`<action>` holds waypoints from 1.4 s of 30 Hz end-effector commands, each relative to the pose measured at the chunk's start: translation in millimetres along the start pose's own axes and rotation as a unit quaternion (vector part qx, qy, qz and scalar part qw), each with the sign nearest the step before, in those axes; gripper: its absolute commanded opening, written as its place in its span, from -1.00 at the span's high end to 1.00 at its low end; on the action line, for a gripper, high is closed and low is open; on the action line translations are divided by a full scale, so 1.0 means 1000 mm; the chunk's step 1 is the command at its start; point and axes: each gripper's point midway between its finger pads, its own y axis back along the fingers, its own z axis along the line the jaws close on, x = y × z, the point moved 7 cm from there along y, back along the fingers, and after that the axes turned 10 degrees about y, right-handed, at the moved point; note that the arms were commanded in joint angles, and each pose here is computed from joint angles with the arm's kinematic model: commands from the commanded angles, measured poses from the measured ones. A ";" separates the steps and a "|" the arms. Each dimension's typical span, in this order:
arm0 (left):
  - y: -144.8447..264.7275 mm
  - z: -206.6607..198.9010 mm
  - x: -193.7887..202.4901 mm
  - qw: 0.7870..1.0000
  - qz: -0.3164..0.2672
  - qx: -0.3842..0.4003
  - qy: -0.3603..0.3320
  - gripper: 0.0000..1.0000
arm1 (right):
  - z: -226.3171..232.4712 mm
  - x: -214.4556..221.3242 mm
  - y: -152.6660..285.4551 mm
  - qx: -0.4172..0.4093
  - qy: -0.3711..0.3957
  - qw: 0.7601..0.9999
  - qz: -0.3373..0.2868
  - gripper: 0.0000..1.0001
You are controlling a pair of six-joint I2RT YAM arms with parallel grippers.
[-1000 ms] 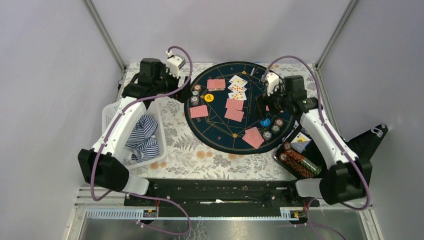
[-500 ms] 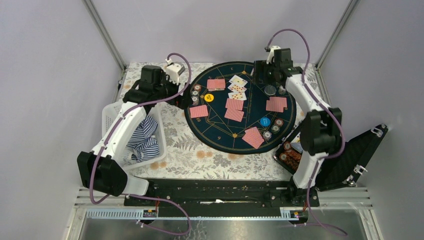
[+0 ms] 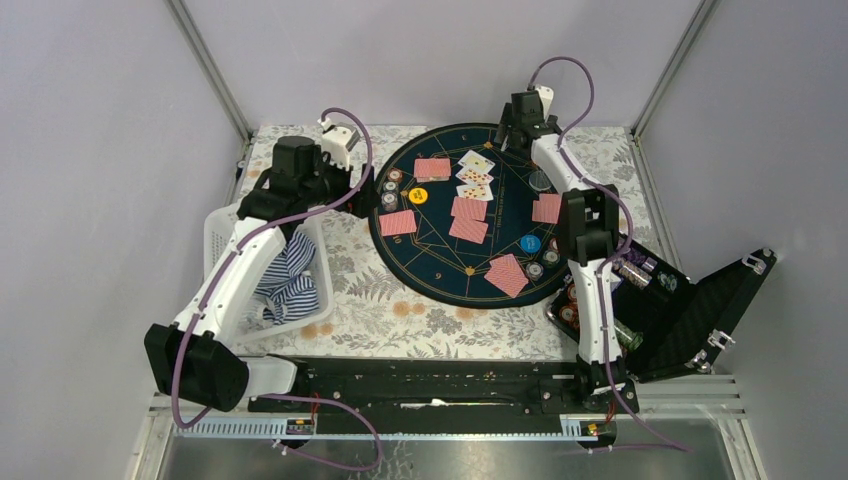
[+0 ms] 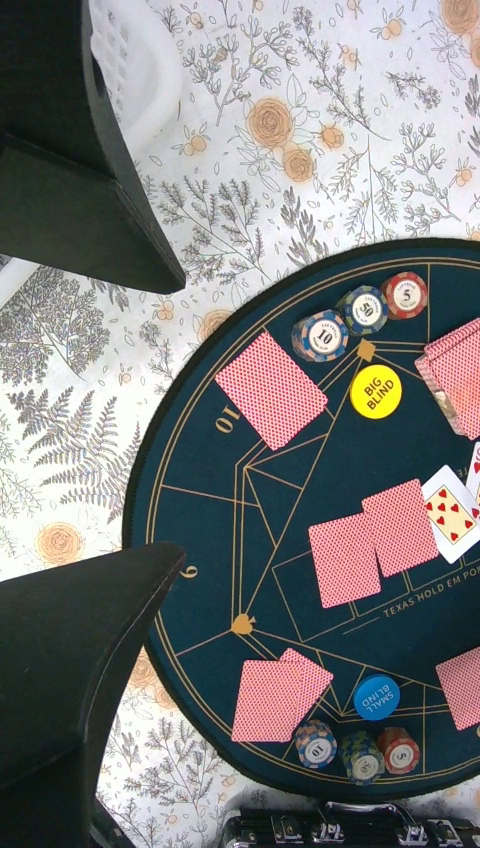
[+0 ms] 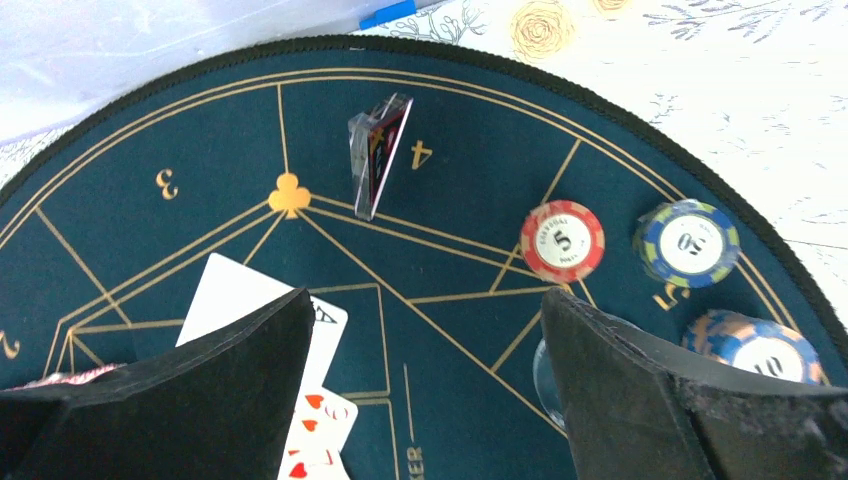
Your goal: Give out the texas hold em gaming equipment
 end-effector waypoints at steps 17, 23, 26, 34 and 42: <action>0.010 0.001 -0.007 0.999 -0.031 -0.009 0.009 -0.98 | 0.031 -0.009 -0.059 0.027 -0.045 0.992 -0.111 -0.81; 0.011 0.001 -0.007 0.999 -0.029 -0.007 0.015 -0.98 | 0.031 -0.007 -0.068 0.038 -0.048 0.990 -0.124 -0.61; 0.010 0.003 -0.006 0.999 -0.027 -0.009 0.018 -0.98 | 0.030 -0.006 -0.070 0.043 -0.049 0.990 -0.126 -0.36; 0.011 0.005 -0.008 0.999 -0.031 -0.015 0.019 -0.98 | 0.024 -0.017 -0.059 0.057 -0.036 0.988 -0.138 0.32; 0.019 0.005 -0.010 0.999 -0.043 -0.021 0.017 -0.98 | 0.011 -0.035 -0.039 0.050 -0.017 0.988 -0.144 1.00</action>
